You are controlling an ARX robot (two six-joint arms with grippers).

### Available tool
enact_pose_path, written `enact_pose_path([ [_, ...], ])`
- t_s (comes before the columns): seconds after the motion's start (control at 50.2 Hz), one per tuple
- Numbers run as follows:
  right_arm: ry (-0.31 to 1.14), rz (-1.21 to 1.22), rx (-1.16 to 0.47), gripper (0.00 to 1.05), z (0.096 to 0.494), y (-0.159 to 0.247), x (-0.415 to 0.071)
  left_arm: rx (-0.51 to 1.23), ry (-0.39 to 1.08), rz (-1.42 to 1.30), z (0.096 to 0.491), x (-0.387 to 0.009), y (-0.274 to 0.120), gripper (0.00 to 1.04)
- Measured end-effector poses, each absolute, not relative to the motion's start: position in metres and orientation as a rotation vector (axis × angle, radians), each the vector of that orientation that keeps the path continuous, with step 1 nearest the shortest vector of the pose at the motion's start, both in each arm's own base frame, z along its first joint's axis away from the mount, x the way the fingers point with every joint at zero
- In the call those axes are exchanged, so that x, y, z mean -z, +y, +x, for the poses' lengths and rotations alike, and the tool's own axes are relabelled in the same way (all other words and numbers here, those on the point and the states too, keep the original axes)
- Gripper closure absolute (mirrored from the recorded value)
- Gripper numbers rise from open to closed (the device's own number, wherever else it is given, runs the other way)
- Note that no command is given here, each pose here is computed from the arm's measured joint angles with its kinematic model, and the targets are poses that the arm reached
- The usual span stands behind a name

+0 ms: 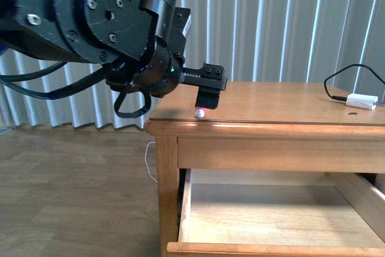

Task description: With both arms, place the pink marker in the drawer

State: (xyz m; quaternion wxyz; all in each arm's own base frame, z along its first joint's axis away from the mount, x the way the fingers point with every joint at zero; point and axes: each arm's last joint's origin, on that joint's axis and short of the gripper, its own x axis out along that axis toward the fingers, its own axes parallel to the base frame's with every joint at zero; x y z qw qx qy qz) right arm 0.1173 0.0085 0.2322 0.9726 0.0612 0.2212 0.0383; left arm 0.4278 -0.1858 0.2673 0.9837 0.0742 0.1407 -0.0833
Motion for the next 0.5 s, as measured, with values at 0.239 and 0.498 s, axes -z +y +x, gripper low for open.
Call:
enact_pose_path([
  [0.239,0.446,0.123,-0.077,0.09,0.117,0.008,-0.232,0.181,0.360,0.151,0.449,-0.259,-0.198,0.06],
  [0.498,0.446,0.123,-0.077,0.09,0.117,0.008,-0.232,0.203,0.385,0.155,0.455,-0.255,-0.203,0.06],
])
